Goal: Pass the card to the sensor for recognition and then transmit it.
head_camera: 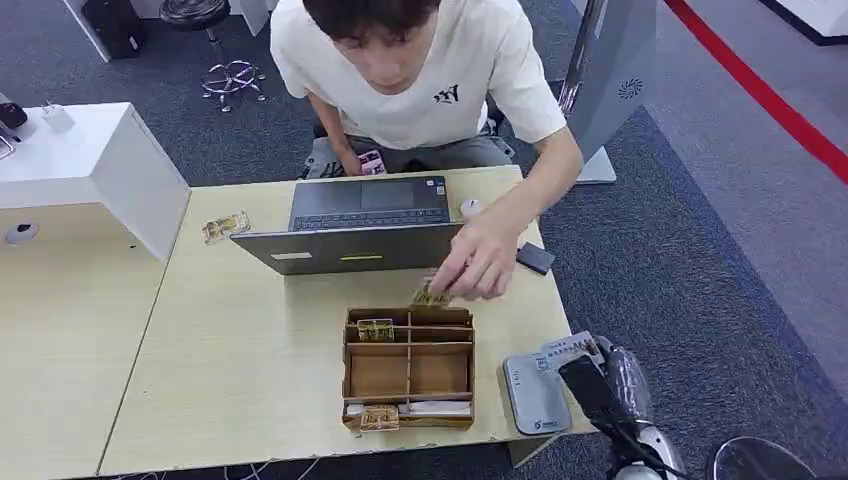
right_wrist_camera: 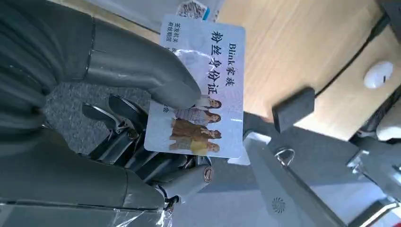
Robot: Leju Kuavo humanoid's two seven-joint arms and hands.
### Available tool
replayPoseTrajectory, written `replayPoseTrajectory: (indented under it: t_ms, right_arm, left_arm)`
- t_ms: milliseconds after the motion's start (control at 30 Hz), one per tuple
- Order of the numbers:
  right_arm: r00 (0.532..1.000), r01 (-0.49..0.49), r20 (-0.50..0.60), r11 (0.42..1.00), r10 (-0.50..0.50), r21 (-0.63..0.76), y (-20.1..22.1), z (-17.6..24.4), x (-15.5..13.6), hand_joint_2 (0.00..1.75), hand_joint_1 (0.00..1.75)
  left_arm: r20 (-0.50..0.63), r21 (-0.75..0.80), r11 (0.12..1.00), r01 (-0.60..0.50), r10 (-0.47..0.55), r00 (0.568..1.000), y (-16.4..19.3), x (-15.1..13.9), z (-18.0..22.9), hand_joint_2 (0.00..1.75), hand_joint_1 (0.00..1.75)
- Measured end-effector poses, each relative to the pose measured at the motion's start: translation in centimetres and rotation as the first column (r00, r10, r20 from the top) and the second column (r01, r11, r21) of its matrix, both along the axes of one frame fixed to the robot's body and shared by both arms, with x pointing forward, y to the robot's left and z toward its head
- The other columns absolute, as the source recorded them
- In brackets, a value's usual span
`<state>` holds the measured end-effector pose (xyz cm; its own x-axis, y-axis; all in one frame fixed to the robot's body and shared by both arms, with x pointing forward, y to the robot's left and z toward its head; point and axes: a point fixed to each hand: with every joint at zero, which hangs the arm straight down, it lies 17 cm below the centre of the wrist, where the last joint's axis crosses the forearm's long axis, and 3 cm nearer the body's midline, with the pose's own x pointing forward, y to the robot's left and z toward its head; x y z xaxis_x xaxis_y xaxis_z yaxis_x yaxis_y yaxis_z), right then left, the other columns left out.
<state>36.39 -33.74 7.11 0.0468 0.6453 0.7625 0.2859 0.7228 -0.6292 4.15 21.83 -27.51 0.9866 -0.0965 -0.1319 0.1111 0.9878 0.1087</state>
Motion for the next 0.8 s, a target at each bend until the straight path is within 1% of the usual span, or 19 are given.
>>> replayPoseTrajectory:
  t_ms: [200, 433, 800]
  right_arm:
    - [0.998, 0.062, 0.029, 0.998, -0.061, -0.033, -1.3, 0.7, -0.4, 1.75, 1.75]
    - [0.993, 0.119, 0.030, 0.992, -0.118, -0.044, -3.1, 0.6, -0.8, 1.75, 1.75]
    - [0.988, 0.154, 0.016, 0.987, -0.154, -0.043, -4.2, 0.0, -1.2, 1.75, 1.75]
  left_arm:
    - [-0.003, 0.000, 1.000, 0.002, -0.002, 1.000, -0.1, -0.1, 0.0, 0.00, 0.00]
    - [-0.005, -0.002, 1.000, 0.006, -0.006, 1.000, -0.3, -0.1, 0.0, 0.00, 0.00]
    - [-0.011, -0.001, 1.000, 0.013, -0.013, 1.000, -0.2, -0.2, 0.1, 0.00, 0.00]
